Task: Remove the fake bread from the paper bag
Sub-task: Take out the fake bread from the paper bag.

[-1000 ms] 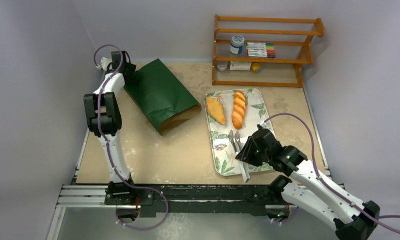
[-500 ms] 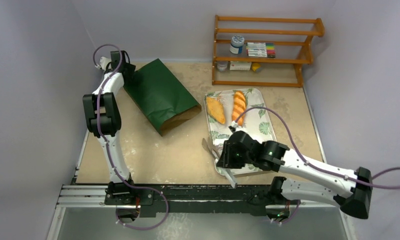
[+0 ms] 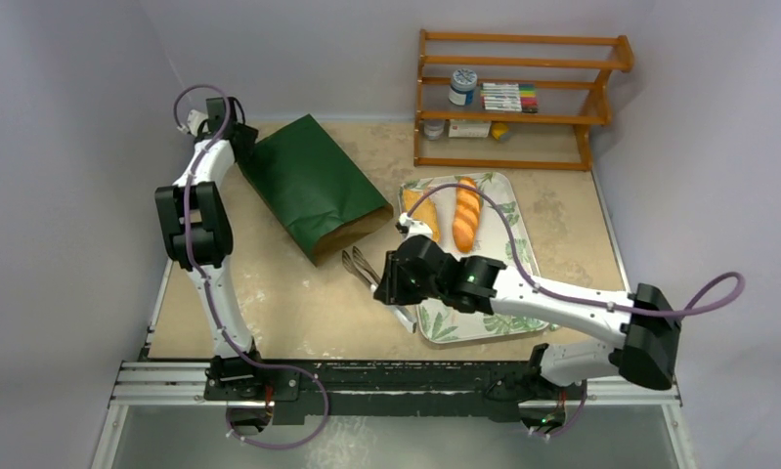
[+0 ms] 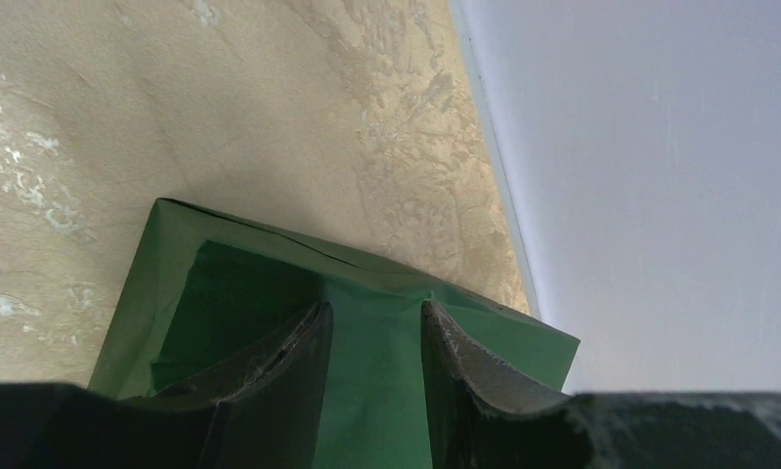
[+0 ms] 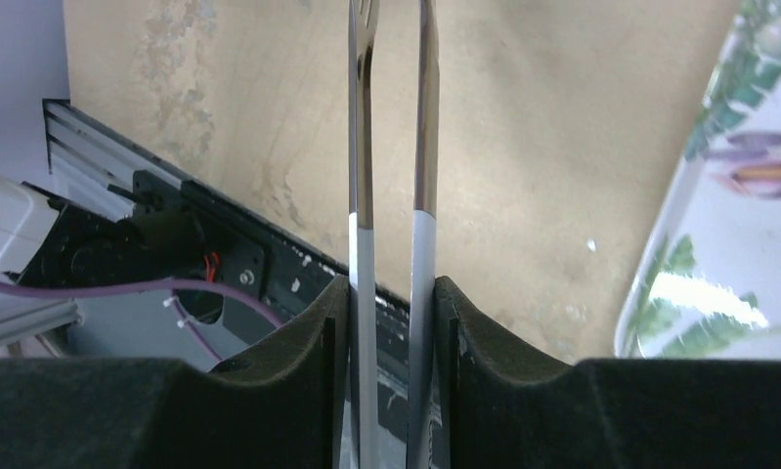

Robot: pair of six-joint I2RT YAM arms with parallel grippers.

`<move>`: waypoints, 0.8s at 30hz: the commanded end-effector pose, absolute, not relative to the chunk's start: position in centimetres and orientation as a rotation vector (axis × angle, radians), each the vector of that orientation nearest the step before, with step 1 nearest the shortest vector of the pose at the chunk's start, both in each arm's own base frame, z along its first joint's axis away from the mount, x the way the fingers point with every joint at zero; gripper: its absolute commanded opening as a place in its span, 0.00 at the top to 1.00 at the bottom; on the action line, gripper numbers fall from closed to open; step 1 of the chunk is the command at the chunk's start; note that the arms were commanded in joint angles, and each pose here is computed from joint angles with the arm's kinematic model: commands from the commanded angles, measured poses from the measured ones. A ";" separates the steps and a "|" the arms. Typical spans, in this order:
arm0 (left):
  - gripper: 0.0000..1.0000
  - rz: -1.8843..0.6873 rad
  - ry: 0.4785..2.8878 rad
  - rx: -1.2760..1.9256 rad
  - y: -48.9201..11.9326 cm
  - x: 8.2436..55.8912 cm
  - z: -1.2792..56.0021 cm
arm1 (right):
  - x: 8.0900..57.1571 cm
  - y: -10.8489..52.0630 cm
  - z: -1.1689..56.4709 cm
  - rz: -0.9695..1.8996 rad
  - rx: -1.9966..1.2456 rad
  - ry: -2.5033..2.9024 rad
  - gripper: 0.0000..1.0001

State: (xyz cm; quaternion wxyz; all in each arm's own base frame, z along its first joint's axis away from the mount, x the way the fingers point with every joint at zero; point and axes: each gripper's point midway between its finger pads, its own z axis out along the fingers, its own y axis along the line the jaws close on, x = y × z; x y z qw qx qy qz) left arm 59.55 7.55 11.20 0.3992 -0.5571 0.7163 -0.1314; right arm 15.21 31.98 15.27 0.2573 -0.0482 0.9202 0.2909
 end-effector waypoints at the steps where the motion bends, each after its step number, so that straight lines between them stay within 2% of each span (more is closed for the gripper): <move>1: 0.61 -0.349 1.788 -1.339 8.3 59.7 16.1 | 18.6 35.9 17.9 0.861 -0.192 2.329 0.65; 18: 0.61 -0.273 1.680 -1.283 10.2 60.8 20.5 | 28.5 40.5 15.8 0.833 -0.222 2.141 0.64; 24: 0.60 -0.161 1.711 -1.213 10.2 63.0 19.5 | 31.3 42.2 13.2 0.827 -0.261 2.125 0.62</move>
